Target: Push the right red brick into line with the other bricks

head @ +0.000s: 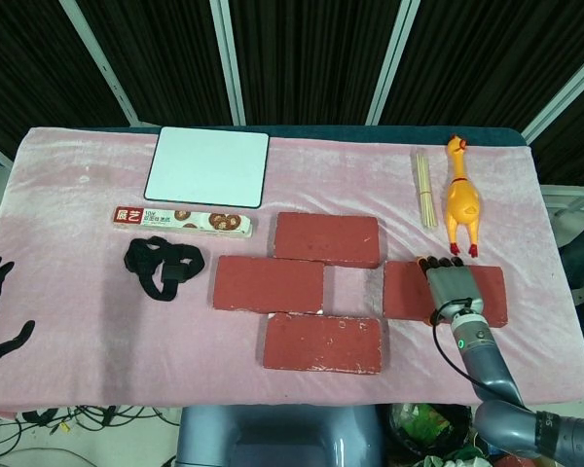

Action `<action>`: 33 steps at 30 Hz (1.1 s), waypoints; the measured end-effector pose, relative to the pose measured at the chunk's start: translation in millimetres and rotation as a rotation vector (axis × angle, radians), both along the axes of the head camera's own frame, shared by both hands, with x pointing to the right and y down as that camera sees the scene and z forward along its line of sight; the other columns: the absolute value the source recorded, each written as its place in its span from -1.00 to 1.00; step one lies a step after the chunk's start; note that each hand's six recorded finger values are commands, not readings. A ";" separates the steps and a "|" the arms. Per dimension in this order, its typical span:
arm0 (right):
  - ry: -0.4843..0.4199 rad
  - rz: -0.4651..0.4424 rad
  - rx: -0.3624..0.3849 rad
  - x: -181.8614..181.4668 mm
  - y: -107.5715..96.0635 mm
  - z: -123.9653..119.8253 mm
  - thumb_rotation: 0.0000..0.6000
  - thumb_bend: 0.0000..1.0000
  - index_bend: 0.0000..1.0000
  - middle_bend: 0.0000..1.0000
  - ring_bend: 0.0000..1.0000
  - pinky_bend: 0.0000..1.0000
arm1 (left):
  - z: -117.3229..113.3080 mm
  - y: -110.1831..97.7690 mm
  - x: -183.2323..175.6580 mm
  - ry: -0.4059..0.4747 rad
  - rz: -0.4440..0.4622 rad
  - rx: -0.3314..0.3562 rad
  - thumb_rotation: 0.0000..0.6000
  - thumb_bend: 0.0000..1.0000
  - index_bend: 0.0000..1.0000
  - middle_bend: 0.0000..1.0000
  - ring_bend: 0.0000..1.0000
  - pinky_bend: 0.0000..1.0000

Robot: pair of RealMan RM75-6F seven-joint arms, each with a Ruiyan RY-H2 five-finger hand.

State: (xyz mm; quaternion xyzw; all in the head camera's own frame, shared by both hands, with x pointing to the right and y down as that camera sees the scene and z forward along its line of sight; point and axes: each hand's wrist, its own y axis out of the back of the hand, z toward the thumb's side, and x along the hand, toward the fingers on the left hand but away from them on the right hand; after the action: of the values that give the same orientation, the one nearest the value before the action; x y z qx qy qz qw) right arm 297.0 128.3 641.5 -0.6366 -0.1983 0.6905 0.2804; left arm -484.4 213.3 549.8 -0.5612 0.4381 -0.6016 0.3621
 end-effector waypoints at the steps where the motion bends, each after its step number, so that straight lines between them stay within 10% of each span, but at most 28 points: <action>1: -0.002 0.002 0.000 -4.0 -1.4 0.1 1.00 -0.91 -0.69 -0.48 -0.38 -0.80 | 0.0 0.0 0.0 0.000 0.000 0.000 1.00 -0.51 -0.80 -0.88 -1.00 -1.00; 33: -0.119 0.003 -0.003 -61.0 1.8 14.3 1.00 -0.91 -0.69 -0.47 -0.38 -0.80 | 0.4 -0.1 -1.9 -0.007 -0.012 0.000 1.00 -0.51 -0.80 -0.88 -1.00 -1.00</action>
State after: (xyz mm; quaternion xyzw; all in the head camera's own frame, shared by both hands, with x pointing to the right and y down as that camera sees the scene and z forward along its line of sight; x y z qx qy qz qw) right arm 236.1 130.1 655.7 -0.6768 -0.2145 0.6520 0.2659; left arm -486.2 213.2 550.2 -0.5564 0.4400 -0.6057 0.3603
